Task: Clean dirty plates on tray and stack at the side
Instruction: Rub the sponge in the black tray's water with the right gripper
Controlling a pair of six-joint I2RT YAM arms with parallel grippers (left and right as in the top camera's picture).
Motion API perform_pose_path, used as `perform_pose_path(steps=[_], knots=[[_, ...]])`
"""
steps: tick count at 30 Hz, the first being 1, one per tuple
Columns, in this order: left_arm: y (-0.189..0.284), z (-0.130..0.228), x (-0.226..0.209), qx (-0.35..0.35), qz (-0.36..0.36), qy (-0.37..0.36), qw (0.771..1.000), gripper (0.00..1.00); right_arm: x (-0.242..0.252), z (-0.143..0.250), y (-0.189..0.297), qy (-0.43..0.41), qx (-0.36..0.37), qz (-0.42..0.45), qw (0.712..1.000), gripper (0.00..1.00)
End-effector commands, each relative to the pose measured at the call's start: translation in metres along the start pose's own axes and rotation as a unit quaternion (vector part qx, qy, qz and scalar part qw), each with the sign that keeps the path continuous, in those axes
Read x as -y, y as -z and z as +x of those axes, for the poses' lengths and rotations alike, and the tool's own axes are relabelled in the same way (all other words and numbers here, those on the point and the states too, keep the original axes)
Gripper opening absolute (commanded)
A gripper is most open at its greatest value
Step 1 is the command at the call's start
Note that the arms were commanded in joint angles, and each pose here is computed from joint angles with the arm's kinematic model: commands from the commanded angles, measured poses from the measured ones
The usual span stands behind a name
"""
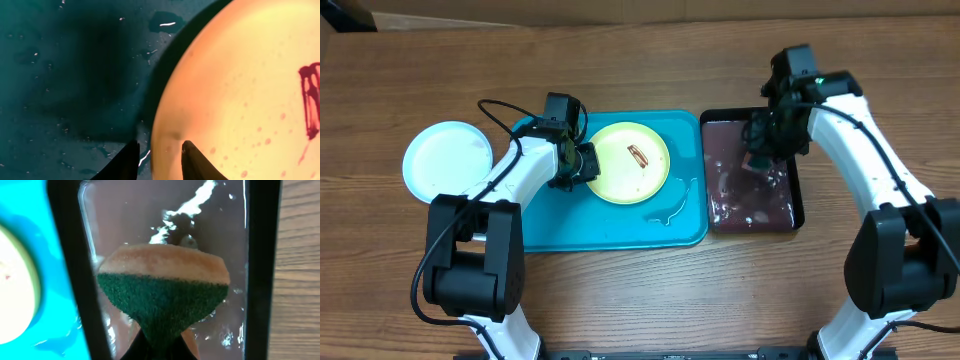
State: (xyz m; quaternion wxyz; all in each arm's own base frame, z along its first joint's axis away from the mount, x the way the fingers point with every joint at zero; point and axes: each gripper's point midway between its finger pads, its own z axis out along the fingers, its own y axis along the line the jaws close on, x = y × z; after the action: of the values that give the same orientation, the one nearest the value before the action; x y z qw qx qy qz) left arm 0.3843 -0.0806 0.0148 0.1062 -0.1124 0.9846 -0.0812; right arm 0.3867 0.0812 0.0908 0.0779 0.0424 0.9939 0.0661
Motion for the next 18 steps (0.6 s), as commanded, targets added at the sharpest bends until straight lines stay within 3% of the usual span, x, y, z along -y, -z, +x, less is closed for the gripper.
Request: perform_pose_path(steps=[1,18], knots=[[-0.004,0.005,0.006,-0.010,0.012,-0.011,1.000,0.31,0.009,0.004,-0.013,-0.013,0.009,0.045,0.999,0.04],[-0.003,0.005,0.005,-0.010,0.012,-0.010,1.000,0.31,0.008,-0.002,-0.013,-0.012,0.023,0.046,0.999,0.04]])
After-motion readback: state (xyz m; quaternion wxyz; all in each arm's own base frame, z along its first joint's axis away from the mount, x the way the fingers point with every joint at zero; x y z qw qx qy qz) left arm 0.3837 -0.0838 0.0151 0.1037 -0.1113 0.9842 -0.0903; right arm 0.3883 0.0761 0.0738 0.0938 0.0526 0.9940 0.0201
